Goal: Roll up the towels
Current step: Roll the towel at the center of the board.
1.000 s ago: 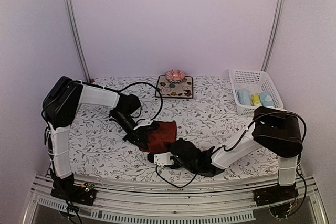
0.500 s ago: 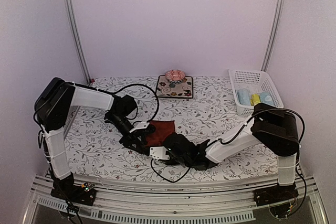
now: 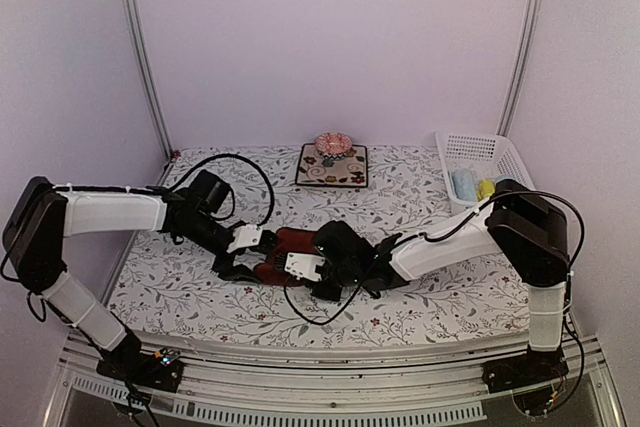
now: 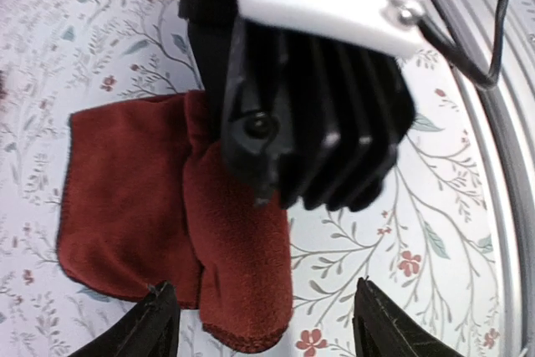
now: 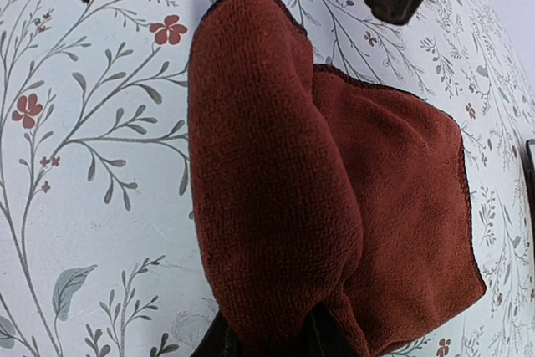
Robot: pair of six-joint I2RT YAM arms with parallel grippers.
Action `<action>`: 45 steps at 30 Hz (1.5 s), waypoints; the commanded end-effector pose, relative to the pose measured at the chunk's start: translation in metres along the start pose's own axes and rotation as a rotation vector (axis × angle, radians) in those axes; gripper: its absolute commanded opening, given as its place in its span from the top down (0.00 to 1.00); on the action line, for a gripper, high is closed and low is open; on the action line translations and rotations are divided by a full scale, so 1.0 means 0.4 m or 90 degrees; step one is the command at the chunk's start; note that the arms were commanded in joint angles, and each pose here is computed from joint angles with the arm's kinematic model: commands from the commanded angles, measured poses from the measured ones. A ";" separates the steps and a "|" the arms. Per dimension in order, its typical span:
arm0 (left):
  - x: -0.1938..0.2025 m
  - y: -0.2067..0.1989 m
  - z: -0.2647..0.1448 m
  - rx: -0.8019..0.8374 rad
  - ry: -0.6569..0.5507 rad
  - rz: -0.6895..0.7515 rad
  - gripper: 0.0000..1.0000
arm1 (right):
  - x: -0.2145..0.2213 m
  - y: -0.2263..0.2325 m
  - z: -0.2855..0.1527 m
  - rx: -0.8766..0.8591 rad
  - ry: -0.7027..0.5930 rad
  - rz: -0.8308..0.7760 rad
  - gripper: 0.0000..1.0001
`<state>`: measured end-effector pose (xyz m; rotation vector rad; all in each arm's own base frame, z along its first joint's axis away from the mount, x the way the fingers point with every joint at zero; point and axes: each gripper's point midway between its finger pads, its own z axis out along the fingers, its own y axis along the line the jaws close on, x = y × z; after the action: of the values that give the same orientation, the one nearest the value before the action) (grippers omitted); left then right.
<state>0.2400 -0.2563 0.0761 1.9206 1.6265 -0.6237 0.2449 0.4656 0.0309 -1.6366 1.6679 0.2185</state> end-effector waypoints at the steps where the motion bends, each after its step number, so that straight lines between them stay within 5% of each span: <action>1: -0.009 0.051 -0.025 -0.135 -0.024 0.079 0.29 | 0.026 0.089 -0.005 -0.168 0.035 0.090 0.80; 11: 0.016 -0.010 0.015 -0.277 -0.005 0.225 0.30 | 0.002 0.088 -0.021 -0.276 0.038 0.253 0.80; 19: -0.045 -0.019 -0.009 -0.358 -0.065 0.267 0.28 | 0.045 0.094 -0.011 -0.315 0.078 0.367 0.80; 35: -0.021 -0.021 0.079 -0.316 0.002 0.303 0.27 | 0.052 0.073 -0.008 -0.384 0.078 0.434 0.80; 45: 0.009 0.020 0.118 -0.315 0.056 0.271 0.47 | 0.053 0.081 -0.008 -0.412 0.072 0.432 0.78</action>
<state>0.2394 -0.2800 0.0426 1.8417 1.1865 0.0059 0.2348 0.4660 0.0374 -1.4063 2.2256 1.0921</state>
